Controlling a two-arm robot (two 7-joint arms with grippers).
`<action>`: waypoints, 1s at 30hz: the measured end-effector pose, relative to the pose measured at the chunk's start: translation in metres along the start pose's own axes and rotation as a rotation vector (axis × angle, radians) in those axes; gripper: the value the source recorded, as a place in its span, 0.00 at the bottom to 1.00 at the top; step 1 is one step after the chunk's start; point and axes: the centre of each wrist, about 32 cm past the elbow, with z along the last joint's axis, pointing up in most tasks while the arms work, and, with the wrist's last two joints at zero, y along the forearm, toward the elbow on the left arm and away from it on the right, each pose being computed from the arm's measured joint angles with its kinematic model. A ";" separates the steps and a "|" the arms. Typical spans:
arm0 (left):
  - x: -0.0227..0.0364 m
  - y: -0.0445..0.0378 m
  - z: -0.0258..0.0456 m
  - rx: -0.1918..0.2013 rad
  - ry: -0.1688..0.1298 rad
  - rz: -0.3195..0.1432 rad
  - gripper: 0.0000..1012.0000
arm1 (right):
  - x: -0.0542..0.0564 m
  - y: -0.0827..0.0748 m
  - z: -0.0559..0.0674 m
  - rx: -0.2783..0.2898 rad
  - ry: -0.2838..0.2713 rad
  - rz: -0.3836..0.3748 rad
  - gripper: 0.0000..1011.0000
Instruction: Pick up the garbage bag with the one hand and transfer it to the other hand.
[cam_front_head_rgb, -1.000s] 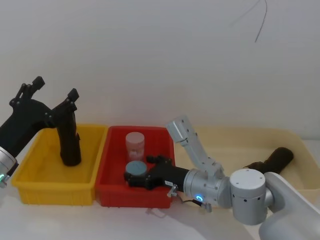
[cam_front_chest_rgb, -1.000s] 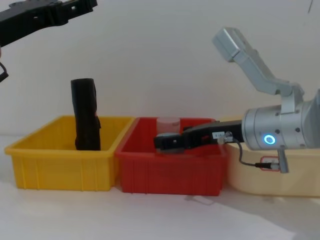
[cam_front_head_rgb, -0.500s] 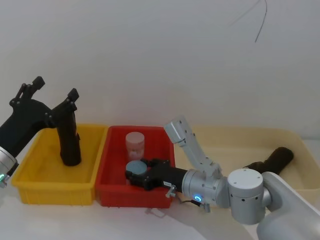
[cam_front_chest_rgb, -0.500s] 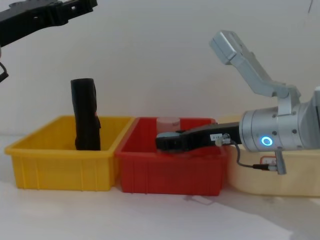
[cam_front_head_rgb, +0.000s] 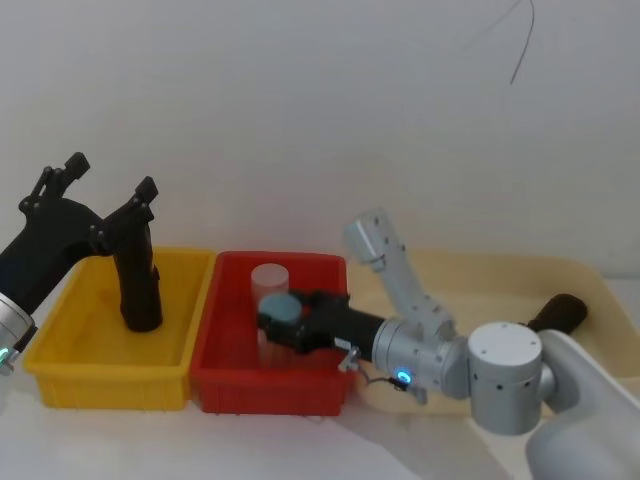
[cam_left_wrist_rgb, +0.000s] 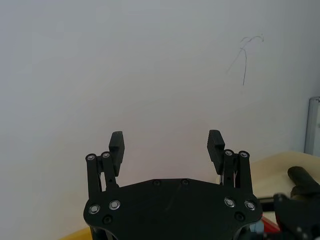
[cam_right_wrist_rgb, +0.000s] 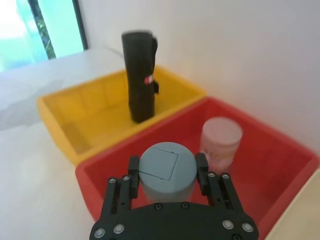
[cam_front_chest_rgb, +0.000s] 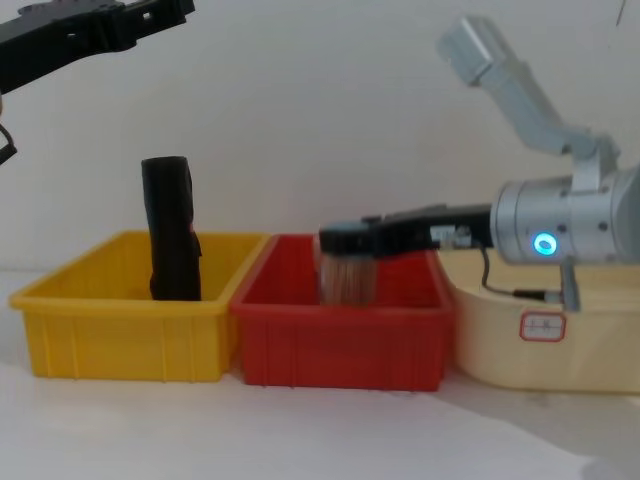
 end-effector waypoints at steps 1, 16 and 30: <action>0.0000 0.0000 0.0000 0.000 0.000 0.000 0.99 | 0.000 -0.001 0.002 0.008 -0.004 -0.003 0.64; 0.0000 0.0000 0.0000 0.000 0.000 0.000 0.99 | 0.022 -0.044 0.037 0.142 -0.063 -0.158 0.64; 0.0000 0.0000 0.0000 0.000 0.000 0.000 0.99 | 0.042 -0.088 0.029 0.116 -0.013 -0.314 0.64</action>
